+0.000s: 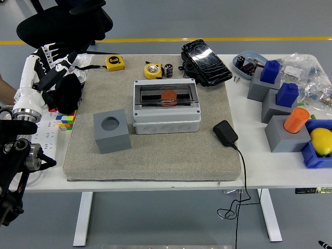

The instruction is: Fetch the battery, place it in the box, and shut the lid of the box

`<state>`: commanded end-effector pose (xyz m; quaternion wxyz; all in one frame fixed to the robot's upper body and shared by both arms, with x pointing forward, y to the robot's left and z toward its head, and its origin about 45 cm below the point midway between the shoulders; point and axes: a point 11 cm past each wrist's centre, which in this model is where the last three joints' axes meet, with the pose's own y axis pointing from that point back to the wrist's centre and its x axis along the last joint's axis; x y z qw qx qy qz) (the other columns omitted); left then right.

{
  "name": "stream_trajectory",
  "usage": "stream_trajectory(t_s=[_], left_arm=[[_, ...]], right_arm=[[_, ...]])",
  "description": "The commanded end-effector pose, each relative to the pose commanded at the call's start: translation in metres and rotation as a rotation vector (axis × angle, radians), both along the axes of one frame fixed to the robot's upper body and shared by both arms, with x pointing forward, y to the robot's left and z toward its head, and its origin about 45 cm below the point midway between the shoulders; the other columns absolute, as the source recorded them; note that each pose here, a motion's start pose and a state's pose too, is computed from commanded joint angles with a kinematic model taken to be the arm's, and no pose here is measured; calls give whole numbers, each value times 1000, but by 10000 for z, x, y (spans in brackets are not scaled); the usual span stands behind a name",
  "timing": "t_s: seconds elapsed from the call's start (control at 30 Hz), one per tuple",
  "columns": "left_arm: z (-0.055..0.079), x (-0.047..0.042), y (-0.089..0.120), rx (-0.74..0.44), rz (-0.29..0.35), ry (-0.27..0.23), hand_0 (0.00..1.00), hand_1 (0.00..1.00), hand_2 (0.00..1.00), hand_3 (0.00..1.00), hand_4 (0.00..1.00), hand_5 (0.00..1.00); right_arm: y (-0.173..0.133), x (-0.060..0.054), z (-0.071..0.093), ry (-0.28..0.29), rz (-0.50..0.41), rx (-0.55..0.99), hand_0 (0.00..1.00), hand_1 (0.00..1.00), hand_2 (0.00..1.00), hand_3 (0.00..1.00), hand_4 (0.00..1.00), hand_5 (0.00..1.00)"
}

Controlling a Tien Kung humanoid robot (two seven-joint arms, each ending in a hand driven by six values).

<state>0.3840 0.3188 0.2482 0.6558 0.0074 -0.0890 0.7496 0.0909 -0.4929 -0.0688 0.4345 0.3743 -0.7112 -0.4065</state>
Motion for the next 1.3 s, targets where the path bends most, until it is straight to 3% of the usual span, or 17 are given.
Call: stream_trajectory(t_s=[0.1,0.13,0.3,0.33,0.5,0.53,0.7,0.73,0.9,0.93,1.1,1.13,1.3], left_arm=[[9,0,11,1,1,-3,634,725,693,609,998,411],[11,-1,14,1,2,-4,609,694,662,444,977,392],[13,-17,30,12,21,-15,609,694,662,444,977,392],[18,-18,32,19,27,-20,551,664,570,349,773,285],[27,-16,28,47,40,-22,551,664,570,349,773,285],[30,-15,25,60,44,-23,516,659,526,284,676,333],[29,-19,12,99,54,-24,516,659,526,284,676,333],[26,-20,9,105,55,-23,488,657,515,284,604,360],[19,-24,-15,127,51,-21,488,657,515,284,604,360],[16,-24,-19,131,50,-22,487,640,525,387,623,240],[7,-42,-9,138,61,-31,487,640,525,387,623,240],[2,-42,-7,138,62,-30,472,627,524,460,736,99],[17,-17,-29,144,55,-35,472,627,524,460,736,99]], right_arm=[[-1,-2,0,3,0,1,570,625,651,551,945,486],[0,-4,-1,4,0,2,571,625,651,550,943,487],[1,-16,-4,11,3,3,571,625,651,550,943,487],[0,-12,-3,10,4,2,571,625,654,551,943,489],[-4,-5,1,11,5,0,571,625,654,551,943,489],[-6,-2,3,11,6,0,571,626,654,551,942,490],[-12,11,9,9,10,-3,571,626,654,551,942,490],[-12,10,9,9,10,-4,570,626,654,551,941,490],[-5,-3,2,11,12,-4,570,626,654,551,941,490],[-5,-6,2,10,12,-5,568,626,654,551,941,491],[-13,8,9,5,11,-9,568,626,654,551,941,491],[-18,12,12,3,10,-11,568,625,654,551,940,492],[-20,-22,5,5,6,-11,568,625,654,551,940,492]])
